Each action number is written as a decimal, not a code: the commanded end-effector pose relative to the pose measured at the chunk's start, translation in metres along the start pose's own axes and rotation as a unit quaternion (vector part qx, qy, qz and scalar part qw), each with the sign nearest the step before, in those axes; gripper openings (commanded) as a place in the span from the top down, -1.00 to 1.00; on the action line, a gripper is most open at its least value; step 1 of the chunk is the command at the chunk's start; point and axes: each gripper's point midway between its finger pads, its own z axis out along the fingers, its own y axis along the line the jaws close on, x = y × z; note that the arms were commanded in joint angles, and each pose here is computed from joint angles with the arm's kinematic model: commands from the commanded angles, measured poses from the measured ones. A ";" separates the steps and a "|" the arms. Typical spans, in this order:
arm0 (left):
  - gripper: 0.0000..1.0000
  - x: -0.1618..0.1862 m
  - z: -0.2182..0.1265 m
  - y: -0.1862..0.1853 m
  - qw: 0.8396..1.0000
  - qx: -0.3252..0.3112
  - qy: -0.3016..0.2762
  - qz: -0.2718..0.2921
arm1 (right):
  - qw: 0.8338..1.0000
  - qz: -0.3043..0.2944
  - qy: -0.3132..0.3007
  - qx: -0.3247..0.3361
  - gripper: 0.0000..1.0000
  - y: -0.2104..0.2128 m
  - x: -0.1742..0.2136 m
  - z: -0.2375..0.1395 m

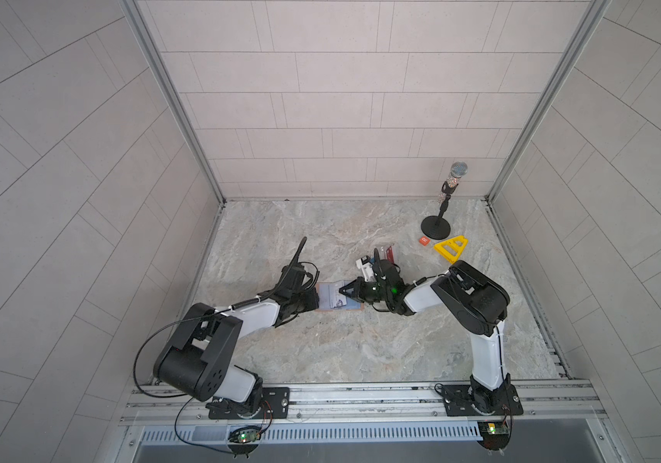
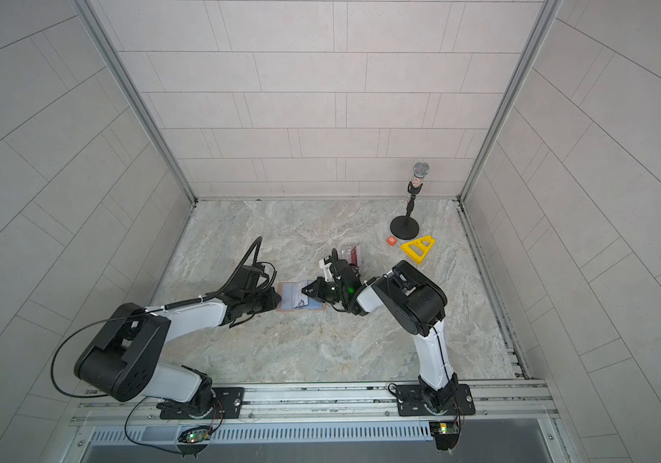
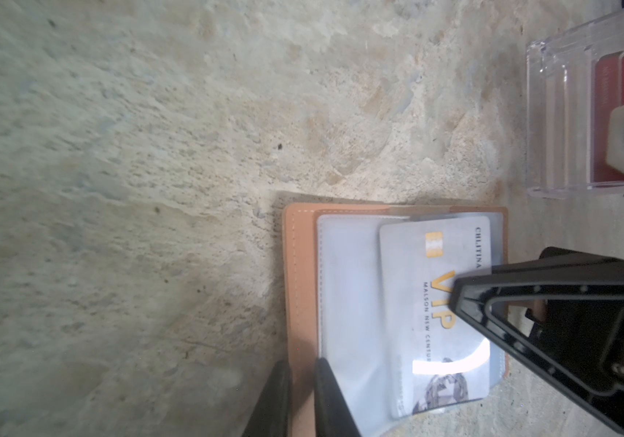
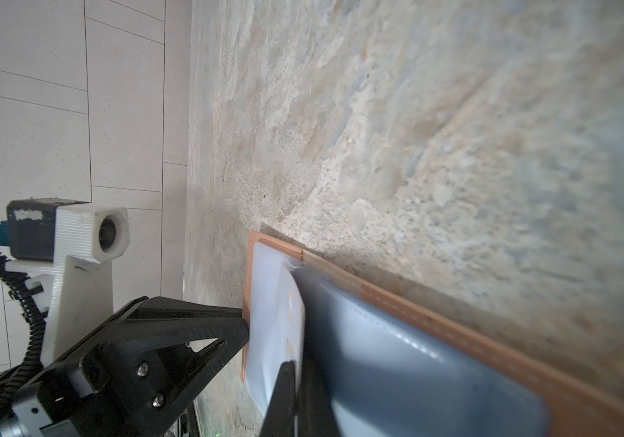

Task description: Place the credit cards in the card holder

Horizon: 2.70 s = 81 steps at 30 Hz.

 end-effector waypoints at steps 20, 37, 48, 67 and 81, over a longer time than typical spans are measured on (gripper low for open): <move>0.61 0.050 0.002 0.026 0.995 -0.045 0.084 -0.013 | 0.978 -0.063 0.057 0.190 0.17 -0.039 0.039 -0.011; 0.60 0.051 0.004 0.025 0.995 -0.040 0.087 -0.012 | 0.953 -0.149 0.075 0.255 -0.23 -0.014 0.030 -0.026; 0.61 0.051 0.004 0.023 0.996 -0.036 0.087 -0.010 | 0.936 -0.177 0.075 0.294 0.01 -0.012 0.019 -0.035; 0.60 0.052 0.005 0.024 0.996 -0.036 0.087 -0.010 | 0.932 -0.187 0.068 0.303 0.61 -0.008 0.013 -0.038; 0.61 0.053 0.005 0.021 0.996 -0.026 0.087 -0.009 | 0.919 -0.183 0.099 0.335 1.00 -0.029 0.024 -0.024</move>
